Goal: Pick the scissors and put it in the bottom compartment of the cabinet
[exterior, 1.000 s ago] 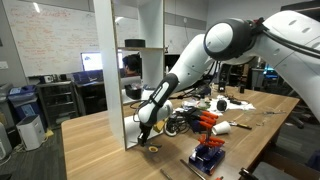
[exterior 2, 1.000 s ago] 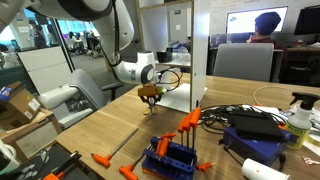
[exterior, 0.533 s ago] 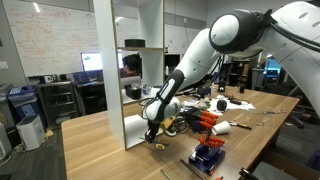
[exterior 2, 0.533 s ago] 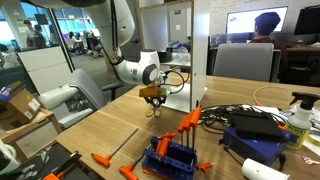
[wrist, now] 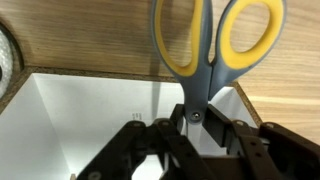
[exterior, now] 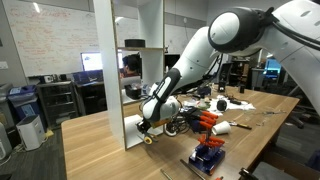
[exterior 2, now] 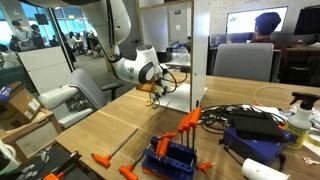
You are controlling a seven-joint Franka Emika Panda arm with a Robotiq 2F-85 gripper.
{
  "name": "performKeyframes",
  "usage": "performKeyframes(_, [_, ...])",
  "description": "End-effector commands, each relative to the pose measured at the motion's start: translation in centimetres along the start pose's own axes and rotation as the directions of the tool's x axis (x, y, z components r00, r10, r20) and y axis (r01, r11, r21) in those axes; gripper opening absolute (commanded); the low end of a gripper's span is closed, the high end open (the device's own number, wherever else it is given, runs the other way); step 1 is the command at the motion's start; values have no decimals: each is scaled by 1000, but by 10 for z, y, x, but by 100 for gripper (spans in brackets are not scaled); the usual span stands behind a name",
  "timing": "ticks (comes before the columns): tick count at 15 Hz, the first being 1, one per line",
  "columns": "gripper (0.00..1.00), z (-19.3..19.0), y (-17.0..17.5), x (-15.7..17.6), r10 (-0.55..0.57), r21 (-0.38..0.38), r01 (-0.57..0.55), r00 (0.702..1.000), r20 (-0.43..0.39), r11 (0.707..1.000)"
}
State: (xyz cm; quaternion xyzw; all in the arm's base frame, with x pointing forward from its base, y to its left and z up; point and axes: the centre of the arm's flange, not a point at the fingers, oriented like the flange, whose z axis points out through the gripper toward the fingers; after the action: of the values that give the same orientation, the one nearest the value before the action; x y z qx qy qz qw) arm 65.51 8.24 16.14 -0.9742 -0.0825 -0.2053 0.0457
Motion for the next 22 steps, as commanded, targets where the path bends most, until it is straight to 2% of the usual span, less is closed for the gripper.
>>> performKeyframes(1, [20,16,-9,-4,128,-52,-136,983,-132,989])
performKeyframes(3, [20,26,-9,-2,167,-88,-186,969,-183,979])
performKeyframes(6, [20,36,-8,4,206,-135,-238,954,-217,962])
performKeyframes(12, [20,46,-16,35,294,-175,-348,916,-274,921])
performKeyframes(22, [20,79,-16,48,343,-211,-402,901,-266,891])
